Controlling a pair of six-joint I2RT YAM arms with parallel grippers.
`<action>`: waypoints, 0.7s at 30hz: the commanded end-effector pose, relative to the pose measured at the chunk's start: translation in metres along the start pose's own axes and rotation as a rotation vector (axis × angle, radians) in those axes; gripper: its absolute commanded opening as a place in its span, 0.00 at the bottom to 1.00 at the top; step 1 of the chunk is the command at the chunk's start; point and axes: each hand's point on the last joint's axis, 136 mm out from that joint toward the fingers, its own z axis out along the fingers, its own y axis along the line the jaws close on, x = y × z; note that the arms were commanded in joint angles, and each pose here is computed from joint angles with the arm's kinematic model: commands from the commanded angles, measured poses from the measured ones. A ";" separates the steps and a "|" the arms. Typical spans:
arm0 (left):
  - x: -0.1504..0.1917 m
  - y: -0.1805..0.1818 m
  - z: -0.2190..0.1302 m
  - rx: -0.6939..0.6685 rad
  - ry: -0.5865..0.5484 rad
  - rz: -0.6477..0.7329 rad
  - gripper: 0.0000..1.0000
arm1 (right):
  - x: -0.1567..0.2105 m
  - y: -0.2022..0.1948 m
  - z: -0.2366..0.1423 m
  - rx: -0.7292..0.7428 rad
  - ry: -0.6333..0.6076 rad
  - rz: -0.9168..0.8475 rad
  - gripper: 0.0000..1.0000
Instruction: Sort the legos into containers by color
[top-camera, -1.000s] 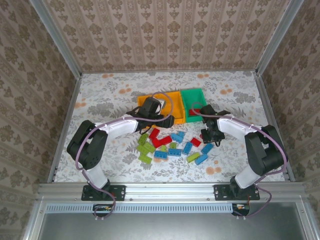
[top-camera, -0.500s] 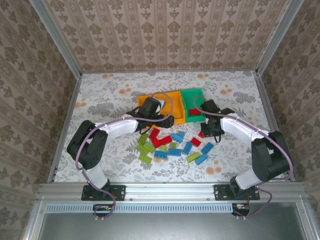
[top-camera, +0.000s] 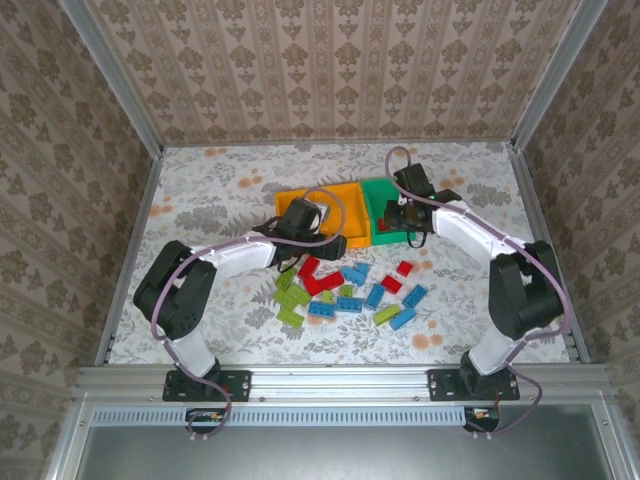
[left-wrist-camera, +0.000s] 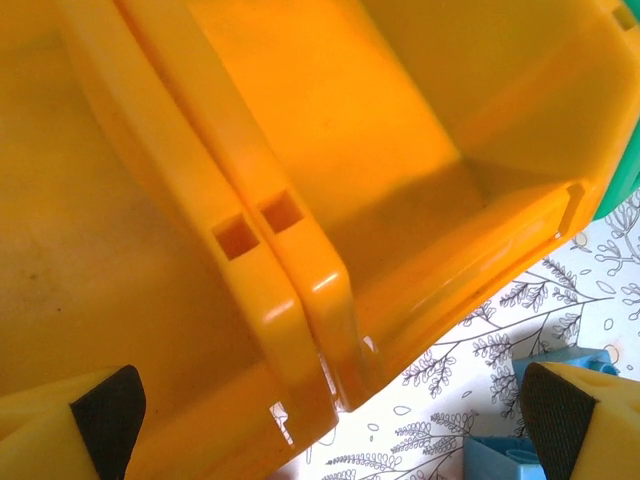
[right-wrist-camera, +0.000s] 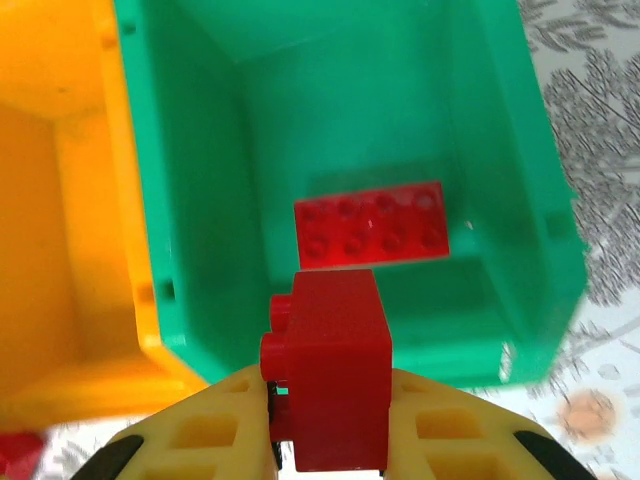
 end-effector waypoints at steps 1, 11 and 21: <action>-0.007 -0.003 -0.012 -0.001 -0.037 0.019 1.00 | -0.014 0.000 0.012 0.025 -0.007 0.057 0.29; -0.007 -0.001 -0.012 -0.010 -0.041 0.021 1.00 | -0.010 -0.006 -0.005 0.049 -0.044 0.050 0.73; -0.007 -0.006 -0.002 0.018 -0.028 0.016 1.00 | 0.084 -0.048 -0.021 0.153 0.122 0.269 0.74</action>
